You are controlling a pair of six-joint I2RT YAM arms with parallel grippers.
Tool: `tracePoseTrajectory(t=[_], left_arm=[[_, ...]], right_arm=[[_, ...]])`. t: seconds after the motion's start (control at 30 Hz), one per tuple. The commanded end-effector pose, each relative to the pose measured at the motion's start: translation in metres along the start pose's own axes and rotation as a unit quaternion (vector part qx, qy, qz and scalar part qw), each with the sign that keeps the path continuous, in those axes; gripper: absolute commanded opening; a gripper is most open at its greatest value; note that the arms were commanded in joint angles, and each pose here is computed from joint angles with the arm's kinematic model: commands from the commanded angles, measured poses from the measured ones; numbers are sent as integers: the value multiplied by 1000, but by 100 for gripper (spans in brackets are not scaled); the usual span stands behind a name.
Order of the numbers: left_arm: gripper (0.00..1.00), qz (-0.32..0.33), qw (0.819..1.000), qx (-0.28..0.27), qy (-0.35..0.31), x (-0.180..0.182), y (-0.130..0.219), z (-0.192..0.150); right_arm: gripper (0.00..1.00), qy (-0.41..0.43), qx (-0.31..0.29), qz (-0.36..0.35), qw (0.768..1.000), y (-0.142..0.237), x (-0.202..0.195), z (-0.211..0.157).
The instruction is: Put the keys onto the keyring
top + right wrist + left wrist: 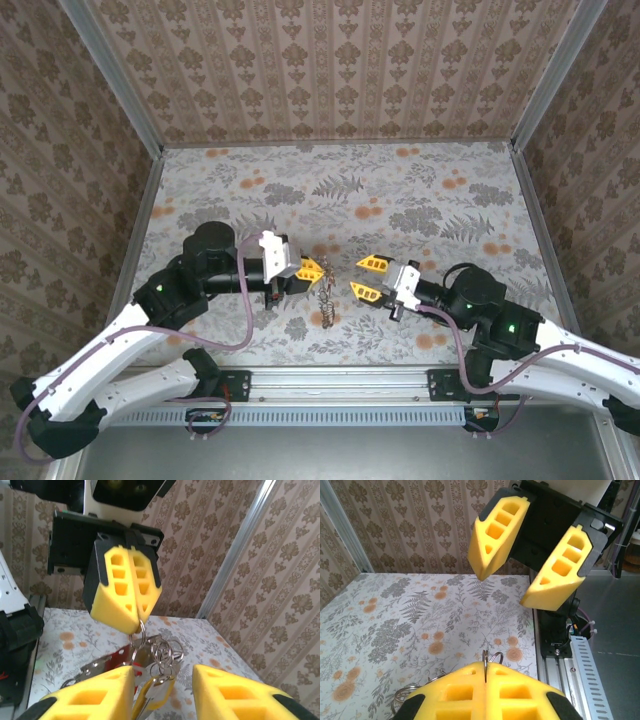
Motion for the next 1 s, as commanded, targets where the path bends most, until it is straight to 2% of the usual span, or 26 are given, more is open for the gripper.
tracePoseTrajectory(t=[0.0, 0.17, 0.33, 0.47, 0.7, 0.77, 0.87, 0.97], left_arm=[[0, -14, 1000, -21, -16, -2, 1, 8], [0, -33, 999, -28, -15, -7, 1, 11], [0, -38, 999, -27, -14, -9, 1, 9], [0, -39, 999, -28, -15, -10, 1, 9], [0, -42, 999, -28, -16, -10, 0, 8], [0, -41, 999, -26, -15, -10, 0, 8], [0, -39, 999, -20, -14, -10, 0, 6], [0, -17, 1000, 10, -14, -5, 1, -1]], right_arm=[[35, -11, -4, 16, 1000, -10, 3, 11], [33, -24, 33, 36, 999, -32, 9, -2], [31, -34, 26, 43, 998, -38, 10, -1], [23, -40, 32, 44, 998, -40, 8, -4], [22, -51, 48, 62, 996, -44, 10, -11], [16, -52, 51, 65, 995, -45, 11, -12], [2, -49, 50, 64, 995, -43, 9, -11], [0, -44, 50, 52, 996, -41, 6, -9]])
Point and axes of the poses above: each hand's point on the last joint's axis, 136 mm out from that joint toward the fingers, its own y axis back along the fingers, its own x axis along the line the jaws close on, z = x × y, the point moved 4 cm from there along y, back along the fingers, and after that the axes turned 13 degrees about -y, right-handed, at the moved point
